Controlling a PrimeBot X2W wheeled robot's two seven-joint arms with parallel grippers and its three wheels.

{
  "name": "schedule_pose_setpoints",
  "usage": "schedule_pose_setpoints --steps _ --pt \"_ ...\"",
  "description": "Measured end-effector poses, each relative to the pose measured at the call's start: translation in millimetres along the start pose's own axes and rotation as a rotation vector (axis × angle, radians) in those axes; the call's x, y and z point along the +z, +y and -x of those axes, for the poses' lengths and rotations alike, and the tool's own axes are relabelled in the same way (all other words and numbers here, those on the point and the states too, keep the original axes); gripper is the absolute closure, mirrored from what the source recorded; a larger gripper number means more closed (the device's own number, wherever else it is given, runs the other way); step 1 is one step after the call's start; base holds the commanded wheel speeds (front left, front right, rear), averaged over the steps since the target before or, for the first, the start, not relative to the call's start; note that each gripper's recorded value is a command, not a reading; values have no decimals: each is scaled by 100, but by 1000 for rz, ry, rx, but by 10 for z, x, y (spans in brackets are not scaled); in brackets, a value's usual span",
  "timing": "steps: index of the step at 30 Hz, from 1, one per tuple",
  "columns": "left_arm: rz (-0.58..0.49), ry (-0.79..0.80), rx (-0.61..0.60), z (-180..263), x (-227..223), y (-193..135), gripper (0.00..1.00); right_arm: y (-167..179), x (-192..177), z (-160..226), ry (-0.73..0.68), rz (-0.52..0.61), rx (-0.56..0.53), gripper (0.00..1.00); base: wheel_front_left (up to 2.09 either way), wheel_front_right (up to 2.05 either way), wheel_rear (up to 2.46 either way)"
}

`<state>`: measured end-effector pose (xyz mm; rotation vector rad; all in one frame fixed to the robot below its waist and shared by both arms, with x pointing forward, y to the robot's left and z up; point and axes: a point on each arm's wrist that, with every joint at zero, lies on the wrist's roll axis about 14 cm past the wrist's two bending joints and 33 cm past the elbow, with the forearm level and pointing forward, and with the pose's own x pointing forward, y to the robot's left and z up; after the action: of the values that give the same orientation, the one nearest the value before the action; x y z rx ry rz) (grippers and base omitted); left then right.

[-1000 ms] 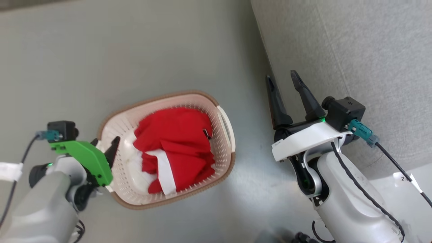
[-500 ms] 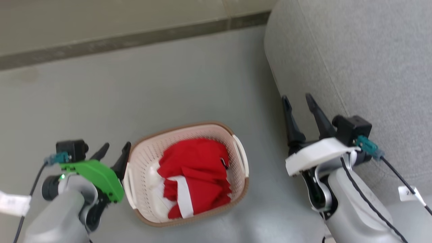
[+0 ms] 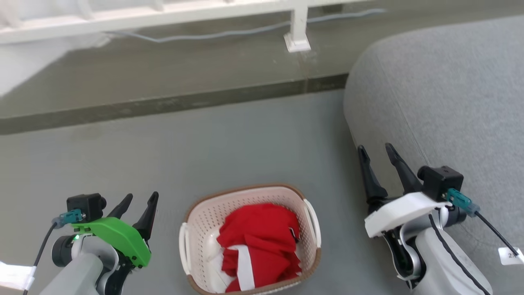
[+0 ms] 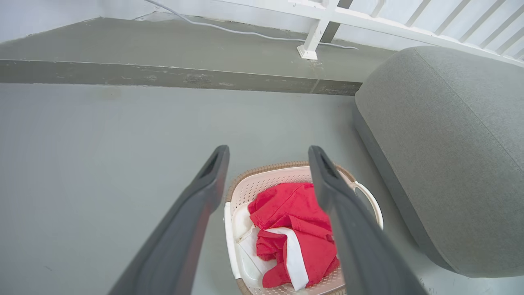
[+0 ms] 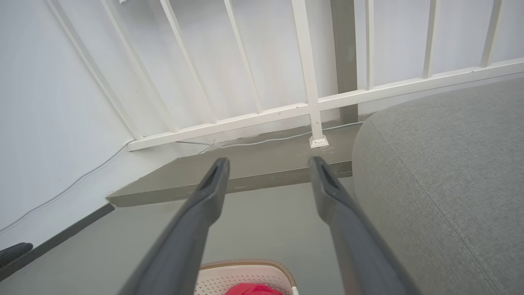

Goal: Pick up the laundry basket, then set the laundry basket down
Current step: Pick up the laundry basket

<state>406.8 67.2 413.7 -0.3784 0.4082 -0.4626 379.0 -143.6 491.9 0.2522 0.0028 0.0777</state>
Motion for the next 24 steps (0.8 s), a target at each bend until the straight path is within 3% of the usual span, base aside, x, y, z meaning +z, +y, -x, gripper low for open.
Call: schedule_pose_setpoints --steps 10,24 --pt "-37 -217 25 240 662 27 0 127 151 20 -47 25 57 0 0 0 0" --pt "-127 -378 58 560 983 37 0 80 188 32 -63 30 41 0 0 0 0"
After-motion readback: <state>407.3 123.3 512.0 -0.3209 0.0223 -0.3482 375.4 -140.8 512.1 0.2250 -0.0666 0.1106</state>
